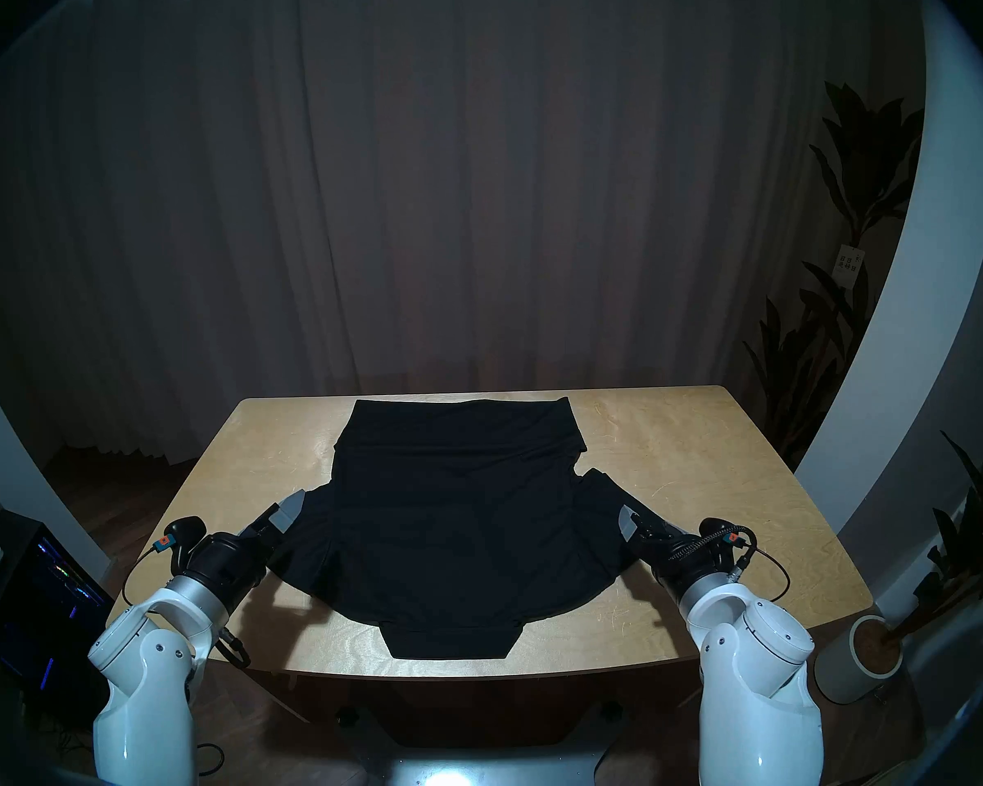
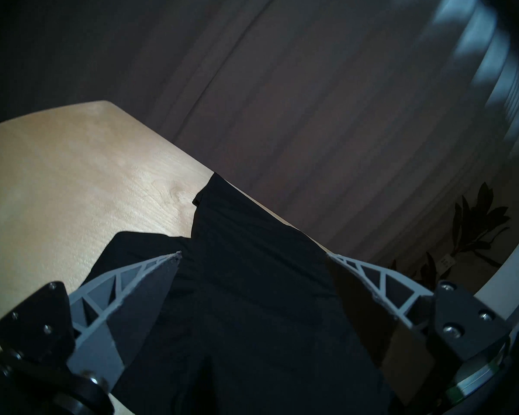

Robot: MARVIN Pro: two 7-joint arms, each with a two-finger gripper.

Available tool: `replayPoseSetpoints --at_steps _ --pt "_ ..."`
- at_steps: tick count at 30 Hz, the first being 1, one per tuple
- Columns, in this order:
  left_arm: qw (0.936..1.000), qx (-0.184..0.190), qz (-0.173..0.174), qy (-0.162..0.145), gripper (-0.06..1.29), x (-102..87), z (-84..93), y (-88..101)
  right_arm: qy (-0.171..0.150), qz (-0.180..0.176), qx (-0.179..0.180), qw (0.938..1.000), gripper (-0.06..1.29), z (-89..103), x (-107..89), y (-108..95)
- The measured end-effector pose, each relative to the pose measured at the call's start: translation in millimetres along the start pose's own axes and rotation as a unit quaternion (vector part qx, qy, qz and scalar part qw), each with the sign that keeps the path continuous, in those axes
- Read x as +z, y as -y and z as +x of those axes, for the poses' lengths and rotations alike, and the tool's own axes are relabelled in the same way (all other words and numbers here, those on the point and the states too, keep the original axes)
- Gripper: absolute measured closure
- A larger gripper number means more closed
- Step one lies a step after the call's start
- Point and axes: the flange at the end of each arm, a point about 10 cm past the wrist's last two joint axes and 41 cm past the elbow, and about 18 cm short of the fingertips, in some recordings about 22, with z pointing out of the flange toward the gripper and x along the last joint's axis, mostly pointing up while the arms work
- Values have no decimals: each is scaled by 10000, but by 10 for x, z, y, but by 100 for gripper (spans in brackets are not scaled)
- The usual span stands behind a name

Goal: Fold the shirt by bringing both sleeves in and then folding it in half

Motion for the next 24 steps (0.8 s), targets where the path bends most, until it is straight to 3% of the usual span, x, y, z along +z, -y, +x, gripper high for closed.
replayPoseSetpoints --at_steps 11,15,24 --pt "9935 -864 -304 678 2 -153 40 102 -70 -404 443 9982 0 209 -258 -152" --pt "9873 -1236 -328 940 2 -152 41 146 16 -624 520 9967 0 259 -224 -141" --pt "9728 -1854 -55 1387 2 -196 22 275 541 -1011 237 9931 0 211 -17 -71"
